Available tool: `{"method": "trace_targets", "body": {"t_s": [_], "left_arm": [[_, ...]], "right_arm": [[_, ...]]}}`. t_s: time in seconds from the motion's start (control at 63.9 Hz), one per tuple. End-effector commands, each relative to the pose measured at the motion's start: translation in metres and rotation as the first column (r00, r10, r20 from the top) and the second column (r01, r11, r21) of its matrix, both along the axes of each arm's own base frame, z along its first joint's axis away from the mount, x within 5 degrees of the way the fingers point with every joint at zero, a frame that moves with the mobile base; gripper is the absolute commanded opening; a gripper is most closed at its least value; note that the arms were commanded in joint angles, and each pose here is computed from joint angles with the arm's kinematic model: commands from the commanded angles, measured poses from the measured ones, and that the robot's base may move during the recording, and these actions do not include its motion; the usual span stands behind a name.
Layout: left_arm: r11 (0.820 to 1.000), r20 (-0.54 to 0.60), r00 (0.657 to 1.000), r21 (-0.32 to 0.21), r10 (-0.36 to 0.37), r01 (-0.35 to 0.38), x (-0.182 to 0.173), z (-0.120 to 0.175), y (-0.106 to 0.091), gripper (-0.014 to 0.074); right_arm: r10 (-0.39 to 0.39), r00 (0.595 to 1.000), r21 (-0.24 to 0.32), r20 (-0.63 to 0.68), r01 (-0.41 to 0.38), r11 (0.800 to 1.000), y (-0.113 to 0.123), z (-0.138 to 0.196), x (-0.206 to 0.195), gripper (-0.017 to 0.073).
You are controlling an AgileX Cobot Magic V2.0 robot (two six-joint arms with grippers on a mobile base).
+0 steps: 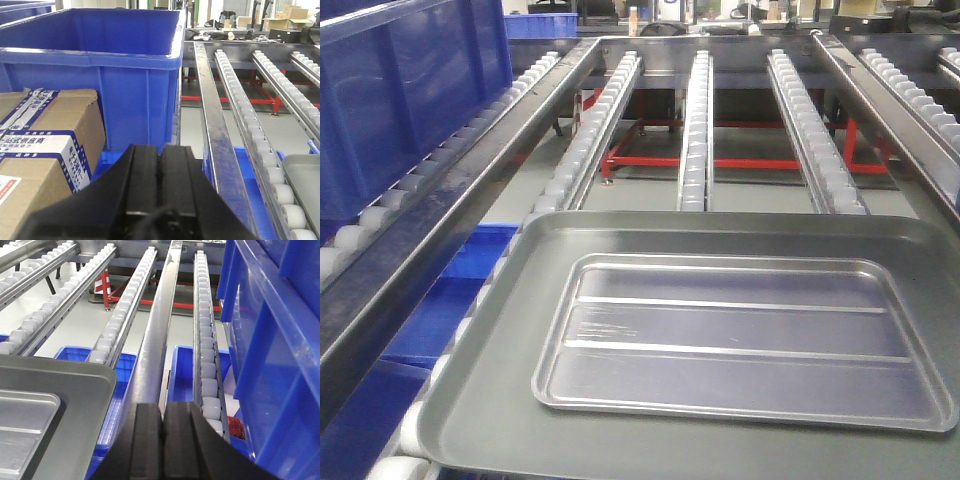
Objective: Grab silver tray and place in blue box
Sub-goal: 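Move both grippers toward the top silver tray on the conveyor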
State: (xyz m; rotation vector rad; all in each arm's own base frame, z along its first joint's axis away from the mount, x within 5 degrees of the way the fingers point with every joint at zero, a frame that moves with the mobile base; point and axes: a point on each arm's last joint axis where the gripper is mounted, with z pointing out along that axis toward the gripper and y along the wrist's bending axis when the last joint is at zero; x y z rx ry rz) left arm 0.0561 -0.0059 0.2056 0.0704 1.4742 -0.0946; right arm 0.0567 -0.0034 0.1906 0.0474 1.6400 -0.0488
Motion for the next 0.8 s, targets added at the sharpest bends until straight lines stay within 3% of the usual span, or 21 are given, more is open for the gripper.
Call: {"method": "trace_targets", "body": {"t_s": [0.0, 0.657, 0.783], "left_arm": [[1.000, 0.101, 0.995, -0.021, 0.007, -0.005, -0.0026, 0.0101, 0.0009, -0.0094], [1.000, 0.103, 0.995, -0.021, 0.007, -0.005, -0.0027, 0.0103, 0.0009, -0.0094], [1.000, 0.135, 0.991, -0.025, 0.010, -0.007, -0.0033, 0.0132, 0.0012, -0.0094]], "right_arm": [[-0.006, 0.994, -0.008, 0.107, 0.006, 1.000, -0.0003, 0.0088, -0.0012, 0.0048], [-0.006, 0.994, -0.010, 0.114, 0.007, 1.000, -0.0003, 0.0095, -0.0012, 0.0048], [-0.006, 0.987, -0.013, 0.163, 0.008, 1.000, -0.0004, 0.0140, -0.0015, 0.0048]]}}
